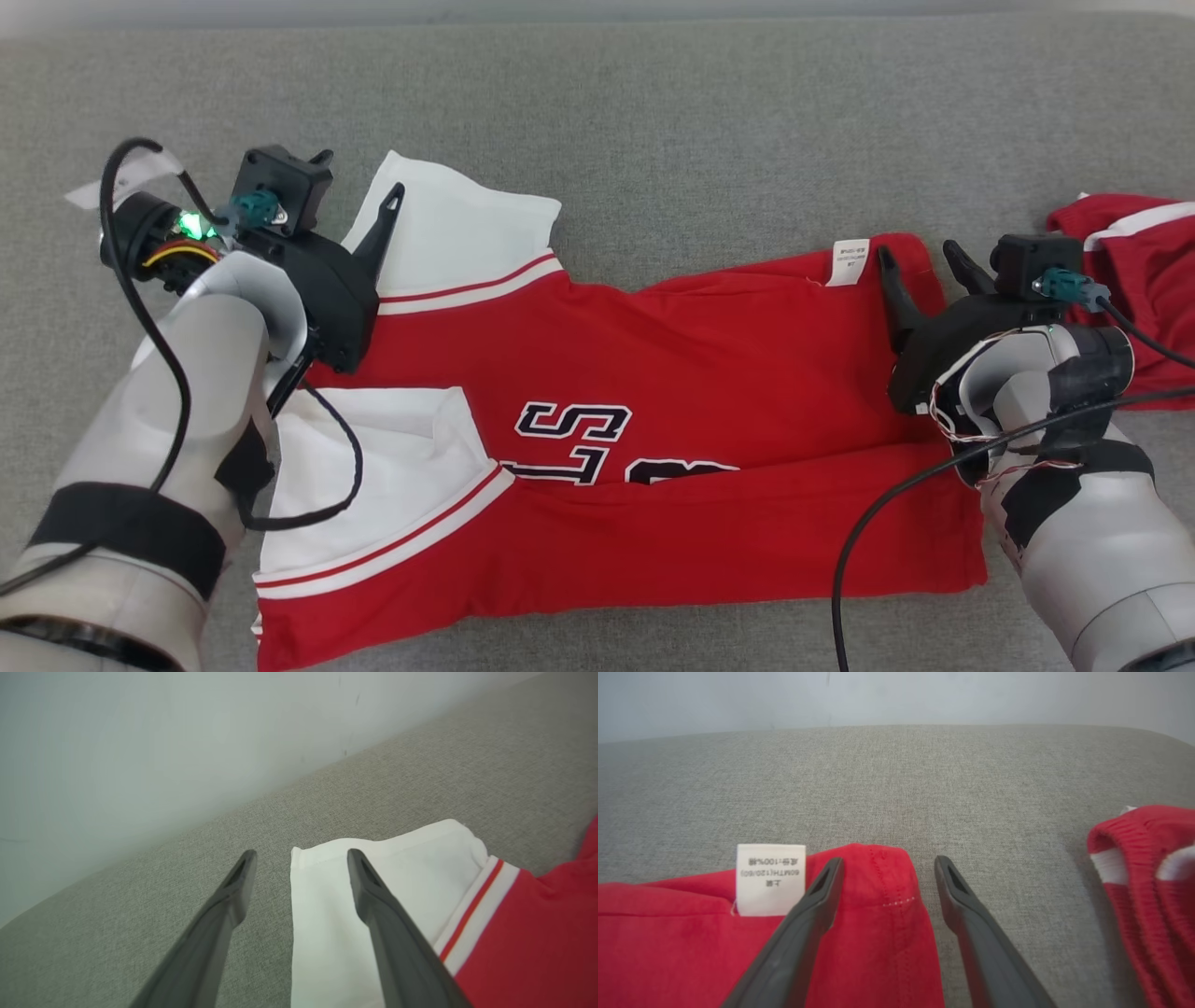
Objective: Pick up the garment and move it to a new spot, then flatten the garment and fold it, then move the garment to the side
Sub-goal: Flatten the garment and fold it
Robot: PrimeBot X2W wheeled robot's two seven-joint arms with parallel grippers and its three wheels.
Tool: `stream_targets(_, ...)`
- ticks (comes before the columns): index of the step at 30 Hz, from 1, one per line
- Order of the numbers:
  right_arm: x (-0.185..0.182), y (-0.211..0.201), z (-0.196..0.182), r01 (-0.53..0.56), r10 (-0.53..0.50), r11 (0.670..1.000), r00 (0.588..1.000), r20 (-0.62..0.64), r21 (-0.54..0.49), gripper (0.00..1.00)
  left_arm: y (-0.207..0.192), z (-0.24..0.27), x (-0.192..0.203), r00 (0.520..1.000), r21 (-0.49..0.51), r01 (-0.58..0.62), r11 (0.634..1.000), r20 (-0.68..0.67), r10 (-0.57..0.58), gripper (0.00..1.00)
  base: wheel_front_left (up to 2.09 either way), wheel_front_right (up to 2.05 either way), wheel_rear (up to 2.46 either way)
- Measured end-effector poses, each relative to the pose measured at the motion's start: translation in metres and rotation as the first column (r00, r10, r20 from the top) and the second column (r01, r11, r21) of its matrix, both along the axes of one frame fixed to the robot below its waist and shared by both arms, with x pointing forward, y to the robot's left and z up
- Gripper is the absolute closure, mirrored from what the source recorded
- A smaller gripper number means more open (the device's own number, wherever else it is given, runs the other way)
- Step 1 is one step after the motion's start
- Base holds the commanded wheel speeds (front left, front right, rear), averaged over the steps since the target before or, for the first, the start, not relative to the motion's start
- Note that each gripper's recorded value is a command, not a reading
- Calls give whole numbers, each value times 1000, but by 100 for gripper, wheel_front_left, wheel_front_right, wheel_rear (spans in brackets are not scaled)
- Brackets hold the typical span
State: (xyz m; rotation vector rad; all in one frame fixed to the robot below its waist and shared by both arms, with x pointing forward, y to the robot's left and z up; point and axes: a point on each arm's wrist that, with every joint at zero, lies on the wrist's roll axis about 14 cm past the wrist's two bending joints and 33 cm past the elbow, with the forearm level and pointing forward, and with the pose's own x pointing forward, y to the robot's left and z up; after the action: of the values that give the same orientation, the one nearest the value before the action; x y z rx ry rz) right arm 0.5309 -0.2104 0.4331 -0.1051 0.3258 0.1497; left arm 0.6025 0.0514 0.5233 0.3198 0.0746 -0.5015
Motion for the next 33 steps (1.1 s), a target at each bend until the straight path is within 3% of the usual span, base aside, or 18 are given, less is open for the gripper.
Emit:
stream_targets(10, 11, 5, -22, -22, 21, 1000, 997, -68, -20, 0, 7, -16, 11, 997, 7, 15, 1000, -72, -14, 0, 0, 0, 0)
stream_targets(11, 12, 6, -22, -24, 22, 1000, 997, -71, -20, 4, 7, -15, 12, 997, 11, 18, 1000, -70, -17, 0, 0, 0, 0)
stream_targets(12, 13, 6, -23, -26, 24, 999, 997, -72, -19, 13, 7, -15, 12, 997, 12, 23, 1000, -70, -22, 0, 0, 0, 0)
stream_targets(13, 13, 7, -24, -27, 26, 999, 997, -72, -16, 51, 7, -15, 12, 997, 11, 27, 1000, -72, -26, 0, 0, 0, 0)
stream_targets(14, 13, 8, -24, -29, 28, 999, 997, -74, -14, 66, 8, -16, 11, 997, 7, 27, 1000, -77, -26, 0, 0, 0, 0)
stream_targets(15, 13, 9, -25, -31, 30, 999, 997, -75, -14, 93, 9, -17, 11, 996, 4, 25, 1000, -82, -25, 0, 0, 0, 0)
stream_targets(16, 12, 9, -25, -34, 33, 999, 997, -72, -13, 100, 10, -18, 11, 996, 7, 26, 1000, -84, -26, 0, 0, 0, 0)
stream_targets(22, 10, 8, -25, -32, 32, 999, 997, -67, -5, 100, 8, -18, 12, 994, -19, 35, 999, -105, -37, 0, 0, 0, 0)
stream_targets(33, 12, 8, -31, -42, 42, 999, 997, -64, 1, 100, -5, -42, 16, 961, -20, 78, 997, -266, -81, 0, 0, 0, 0)
